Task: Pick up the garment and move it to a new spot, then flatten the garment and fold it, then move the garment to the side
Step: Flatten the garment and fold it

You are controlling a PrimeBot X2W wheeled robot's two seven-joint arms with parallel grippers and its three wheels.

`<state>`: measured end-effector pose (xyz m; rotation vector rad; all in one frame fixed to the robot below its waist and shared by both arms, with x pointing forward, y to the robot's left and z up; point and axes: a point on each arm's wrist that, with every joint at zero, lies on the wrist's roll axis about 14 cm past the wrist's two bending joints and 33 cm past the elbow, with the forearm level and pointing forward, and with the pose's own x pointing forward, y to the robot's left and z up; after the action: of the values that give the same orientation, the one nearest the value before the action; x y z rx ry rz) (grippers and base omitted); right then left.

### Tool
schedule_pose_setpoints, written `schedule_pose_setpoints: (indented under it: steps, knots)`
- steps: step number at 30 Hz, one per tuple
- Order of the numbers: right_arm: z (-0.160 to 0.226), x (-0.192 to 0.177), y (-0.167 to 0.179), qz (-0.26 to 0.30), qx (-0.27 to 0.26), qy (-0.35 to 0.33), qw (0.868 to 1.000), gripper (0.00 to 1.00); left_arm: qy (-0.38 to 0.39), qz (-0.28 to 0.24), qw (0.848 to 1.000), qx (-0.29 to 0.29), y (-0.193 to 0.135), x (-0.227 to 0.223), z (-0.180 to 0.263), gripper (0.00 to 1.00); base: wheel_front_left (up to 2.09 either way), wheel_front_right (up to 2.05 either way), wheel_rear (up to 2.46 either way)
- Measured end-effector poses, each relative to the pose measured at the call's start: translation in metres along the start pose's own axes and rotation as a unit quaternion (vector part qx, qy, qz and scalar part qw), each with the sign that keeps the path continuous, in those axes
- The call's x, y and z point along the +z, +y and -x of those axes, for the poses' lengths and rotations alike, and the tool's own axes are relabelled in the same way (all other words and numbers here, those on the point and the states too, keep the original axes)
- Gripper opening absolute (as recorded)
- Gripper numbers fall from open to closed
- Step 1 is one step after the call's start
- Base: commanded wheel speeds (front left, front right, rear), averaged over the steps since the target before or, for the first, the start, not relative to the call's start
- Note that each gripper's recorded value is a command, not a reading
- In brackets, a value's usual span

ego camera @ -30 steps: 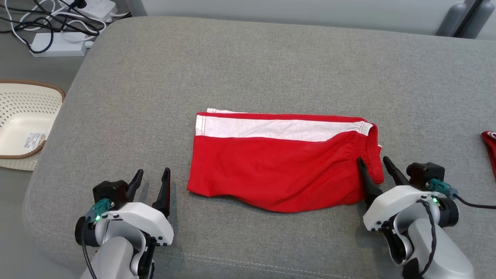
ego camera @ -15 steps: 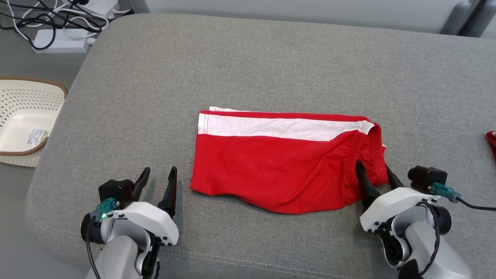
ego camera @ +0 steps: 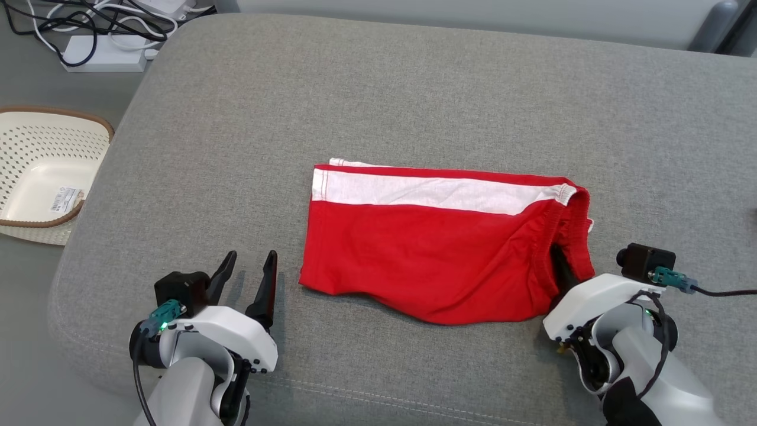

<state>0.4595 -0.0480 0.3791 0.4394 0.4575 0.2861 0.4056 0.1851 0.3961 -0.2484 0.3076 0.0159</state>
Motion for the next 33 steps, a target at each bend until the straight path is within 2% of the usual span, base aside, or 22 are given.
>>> schedule_pose_setpoints:
  steps: [7, 15, 19, 22, 26, 29, 33]
  knots:
    - [-0.005, 0.010, -0.018, -0.025, -0.037, -0.009, 0.999, 0.00, -0.014, 0.001, 1.000, 0.002, 0.003, 0.009, -0.001, 1.00, 0.00, 0.00, 0.00]
    - [0.030, 0.042, -0.103, -0.019, -0.135, -0.050, 0.989, 0.00, -0.017, 0.002, 1.000, -0.009, -0.006, 0.008, -0.002, 1.00, 0.00, 0.00, 0.00]
    - [0.040, 0.047, -0.115, -0.001, -0.145, -0.054, 0.988, 0.00, -0.016, -0.004, 1.000, -0.022, -0.014, 0.007, -0.003, 1.00, 0.00, 0.00, 0.00]
    - [0.034, 0.058, -0.093, 0.024, -0.108, -0.067, 0.992, 0.00, -0.016, -0.006, 0.999, -0.028, -0.018, 0.007, -0.005, 1.00, 0.00, 0.00, 0.00]
    - [0.018, 0.060, -0.032, 0.041, -0.021, -0.056, 0.997, 0.00, -0.016, -0.005, 0.999, -0.034, -0.023, 0.006, -0.005, 1.00, 0.00, 0.00, 0.00]
    - [0.013, 0.057, 0.013, 0.056, 0.045, -0.039, 0.997, 0.00, -0.014, -0.003, 0.999, -0.033, -0.023, 0.005, -0.003, 1.00, 0.00, 0.00, 0.00]
    - [0.014, 0.041, 0.052, 0.065, 0.103, -0.002, 0.993, 0.00, -0.010, -0.004, 0.999, -0.033, -0.022, 0.001, 0.001, 1.00, 0.00, 0.00, 0.00]
